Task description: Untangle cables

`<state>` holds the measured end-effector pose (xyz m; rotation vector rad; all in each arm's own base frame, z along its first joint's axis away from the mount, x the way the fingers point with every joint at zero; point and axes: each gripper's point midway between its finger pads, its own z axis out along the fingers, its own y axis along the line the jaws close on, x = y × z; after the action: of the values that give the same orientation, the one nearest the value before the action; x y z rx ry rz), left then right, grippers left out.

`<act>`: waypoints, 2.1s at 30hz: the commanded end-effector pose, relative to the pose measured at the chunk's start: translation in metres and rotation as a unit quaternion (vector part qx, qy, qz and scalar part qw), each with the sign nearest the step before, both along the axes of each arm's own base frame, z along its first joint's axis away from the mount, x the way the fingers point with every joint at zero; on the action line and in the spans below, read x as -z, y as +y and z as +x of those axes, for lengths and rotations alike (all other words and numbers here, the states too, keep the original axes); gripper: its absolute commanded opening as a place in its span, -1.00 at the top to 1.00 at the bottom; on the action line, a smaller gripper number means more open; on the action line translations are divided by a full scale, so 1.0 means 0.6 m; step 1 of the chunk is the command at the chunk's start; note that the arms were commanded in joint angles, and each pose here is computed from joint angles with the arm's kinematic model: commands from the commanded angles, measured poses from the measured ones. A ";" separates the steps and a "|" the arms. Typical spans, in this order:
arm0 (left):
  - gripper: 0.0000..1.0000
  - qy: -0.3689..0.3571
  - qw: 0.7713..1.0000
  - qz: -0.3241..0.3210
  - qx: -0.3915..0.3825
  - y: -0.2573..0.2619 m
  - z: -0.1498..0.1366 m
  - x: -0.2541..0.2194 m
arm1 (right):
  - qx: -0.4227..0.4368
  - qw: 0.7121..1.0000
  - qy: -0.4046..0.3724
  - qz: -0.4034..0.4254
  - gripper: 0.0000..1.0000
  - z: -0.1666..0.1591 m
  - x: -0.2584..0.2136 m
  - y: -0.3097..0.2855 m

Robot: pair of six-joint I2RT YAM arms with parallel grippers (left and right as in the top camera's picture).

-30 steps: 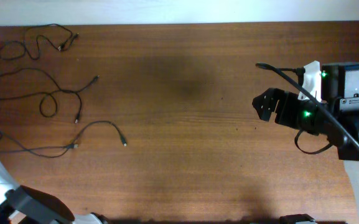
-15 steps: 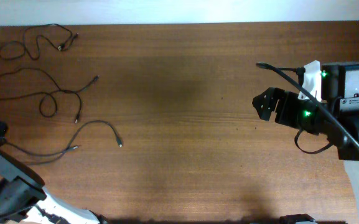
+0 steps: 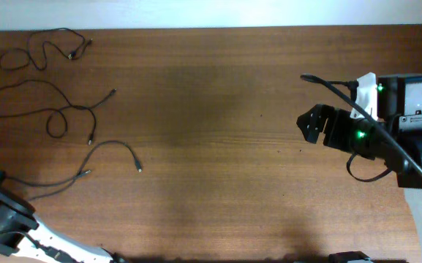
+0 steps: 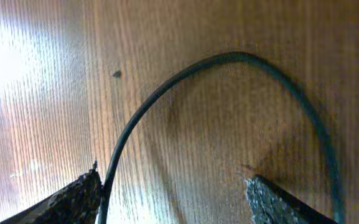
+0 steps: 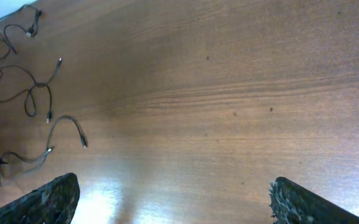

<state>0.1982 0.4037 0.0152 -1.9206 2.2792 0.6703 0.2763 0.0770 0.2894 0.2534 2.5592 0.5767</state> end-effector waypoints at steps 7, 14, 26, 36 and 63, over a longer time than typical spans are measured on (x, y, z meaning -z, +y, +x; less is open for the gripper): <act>-0.61 0.013 0.997 0.024 0.072 0.044 0.028 -0.055 | 0.002 1.000 0.005 -0.006 -0.97 -0.002 0.002 -0.005; -0.43 0.040 0.996 -0.052 0.054 0.002 -0.024 -0.019 | 0.000 1.000 0.005 -0.007 -0.97 -0.002 0.003 -0.005; 0.57 -0.002 0.997 -0.071 -0.017 0.021 -0.079 0.039 | 0.000 1.000 0.000 -0.007 -0.97 0.002 0.001 -0.004; 0.92 -0.108 0.986 -0.024 0.126 0.088 0.030 -0.010 | 0.002 1.000 -0.004 -0.005 -0.97 0.005 -0.002 -0.004; -0.98 -0.218 0.918 -0.017 0.331 -0.035 0.280 -0.123 | -0.006 0.998 0.055 0.008 -0.97 0.022 0.044 0.009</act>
<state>0.3218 0.4035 0.0381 -1.1837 2.4423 0.0971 0.2870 0.0790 0.2713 0.2779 2.6273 0.5790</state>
